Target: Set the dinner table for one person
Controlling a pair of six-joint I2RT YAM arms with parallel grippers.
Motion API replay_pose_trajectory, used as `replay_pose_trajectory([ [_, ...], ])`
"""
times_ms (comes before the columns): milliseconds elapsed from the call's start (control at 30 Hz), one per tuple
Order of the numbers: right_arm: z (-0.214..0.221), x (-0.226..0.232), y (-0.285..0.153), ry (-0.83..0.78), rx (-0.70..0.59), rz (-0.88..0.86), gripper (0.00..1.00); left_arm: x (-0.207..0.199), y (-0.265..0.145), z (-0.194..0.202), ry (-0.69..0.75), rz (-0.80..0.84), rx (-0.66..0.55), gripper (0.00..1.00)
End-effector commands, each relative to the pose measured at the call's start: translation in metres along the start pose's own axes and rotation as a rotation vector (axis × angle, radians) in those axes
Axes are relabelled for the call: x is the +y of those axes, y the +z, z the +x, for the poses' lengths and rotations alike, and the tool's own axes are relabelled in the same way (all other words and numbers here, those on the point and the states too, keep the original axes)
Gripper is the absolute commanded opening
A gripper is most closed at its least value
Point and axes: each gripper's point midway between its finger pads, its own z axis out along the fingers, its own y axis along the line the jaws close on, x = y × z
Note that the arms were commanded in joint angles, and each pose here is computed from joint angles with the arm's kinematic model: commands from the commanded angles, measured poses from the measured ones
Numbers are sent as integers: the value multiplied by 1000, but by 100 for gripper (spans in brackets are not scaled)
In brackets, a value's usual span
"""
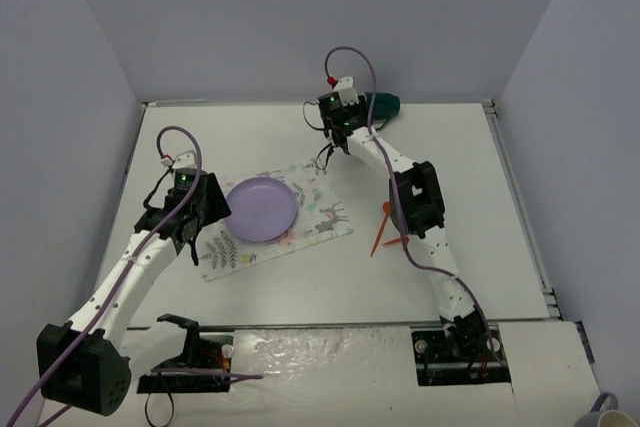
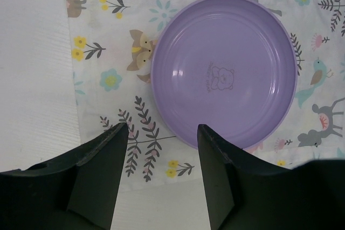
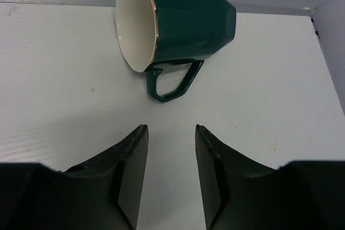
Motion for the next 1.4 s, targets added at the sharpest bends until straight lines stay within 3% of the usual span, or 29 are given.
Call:
replay_pose_trajectory([
  [0, -32, -15, 12, 49, -72, 62, 37, -5, -2, -21, -12, 19, -82, 51],
  [367, -38, -16, 49, 139, -137, 20, 38, -6, 12, -18, -4, 10, -68, 51],
  [833, -64, -1, 33, 225, -201, -146, 36, -10, 29, -14, 13, 5, -36, 47],
  [1100, -85, -3, 28, 252, -271, -127, 36, -11, 31, -12, 20, 8, -29, 47],
  [1367, -96, -9, 34, 243, -338, -61, 37, -8, 31, -12, 29, -8, -22, 59],
])
